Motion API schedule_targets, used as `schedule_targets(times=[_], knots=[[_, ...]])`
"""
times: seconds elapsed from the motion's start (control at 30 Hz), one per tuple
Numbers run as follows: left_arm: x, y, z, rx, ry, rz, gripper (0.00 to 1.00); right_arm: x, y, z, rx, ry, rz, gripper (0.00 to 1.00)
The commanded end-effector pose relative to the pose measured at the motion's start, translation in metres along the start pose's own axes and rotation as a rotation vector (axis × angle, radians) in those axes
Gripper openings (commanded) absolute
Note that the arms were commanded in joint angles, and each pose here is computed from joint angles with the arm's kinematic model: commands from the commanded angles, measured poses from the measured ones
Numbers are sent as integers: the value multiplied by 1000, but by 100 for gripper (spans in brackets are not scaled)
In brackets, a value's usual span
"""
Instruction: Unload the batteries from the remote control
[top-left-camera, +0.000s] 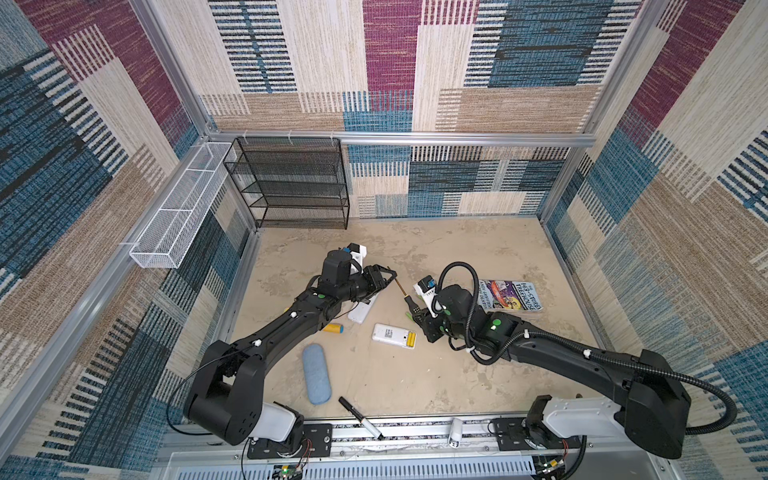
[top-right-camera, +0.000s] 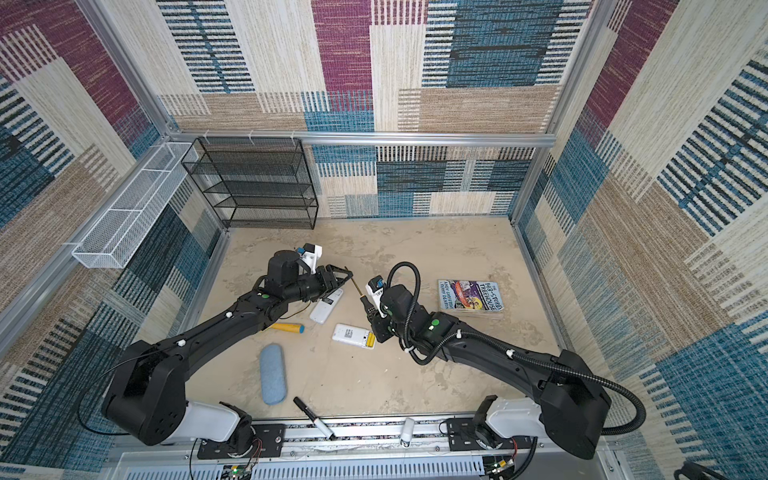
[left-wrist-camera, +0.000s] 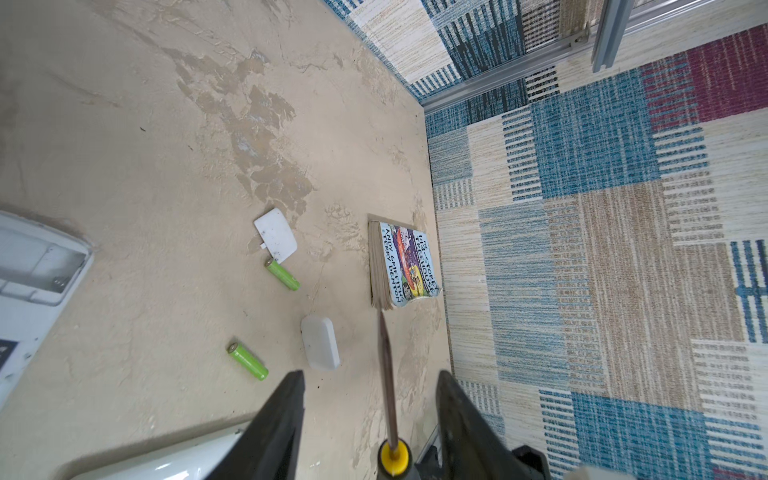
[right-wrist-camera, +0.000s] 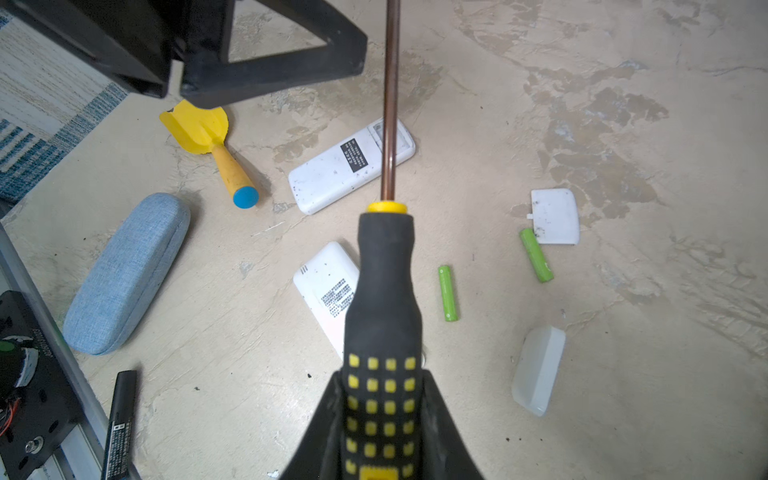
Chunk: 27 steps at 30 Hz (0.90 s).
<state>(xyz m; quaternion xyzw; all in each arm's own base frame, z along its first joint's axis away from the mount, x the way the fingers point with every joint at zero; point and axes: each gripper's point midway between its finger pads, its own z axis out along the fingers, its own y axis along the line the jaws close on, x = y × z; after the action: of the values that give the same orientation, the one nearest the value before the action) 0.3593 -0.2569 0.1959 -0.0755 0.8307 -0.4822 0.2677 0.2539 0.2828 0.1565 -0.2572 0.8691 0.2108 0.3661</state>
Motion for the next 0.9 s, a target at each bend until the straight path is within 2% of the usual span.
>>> schedule_targets(times=[0.0, 0.3, 0.37, 0.5, 0.63, 0.7, 0.77, 0.87], knots=[[-9, -17, 6, 84, -19, -20, 46, -13, 7, -1, -27, -43, -10, 0], [-9, -14, 11, 112, -24, -47, 26, -11, 5, 0, -12, -41, -14, 0], [-8, -14, 11, 117, -25, -49, 17, -10, 4, 1, -8, -40, -16, 0], [-7, -14, 10, 118, -25, -57, 12, -10, 3, 0, 0, -42, -17, 0], [-6, -10, 10, 106, -21, -67, 0, -11, 2, -1, 3, -52, -20, 0], [-6, -9, 9, 107, -25, -83, 0, -12, 1, -2, 6, -62, -19, 0], [-6, -10, 8, 121, -34, -96, 0, -12, 2, -3, 0, -71, -23, 3], [-7, -12, 6, 135, -49, -119, 0, -15, 5, -6, -24, -108, -28, 23]])
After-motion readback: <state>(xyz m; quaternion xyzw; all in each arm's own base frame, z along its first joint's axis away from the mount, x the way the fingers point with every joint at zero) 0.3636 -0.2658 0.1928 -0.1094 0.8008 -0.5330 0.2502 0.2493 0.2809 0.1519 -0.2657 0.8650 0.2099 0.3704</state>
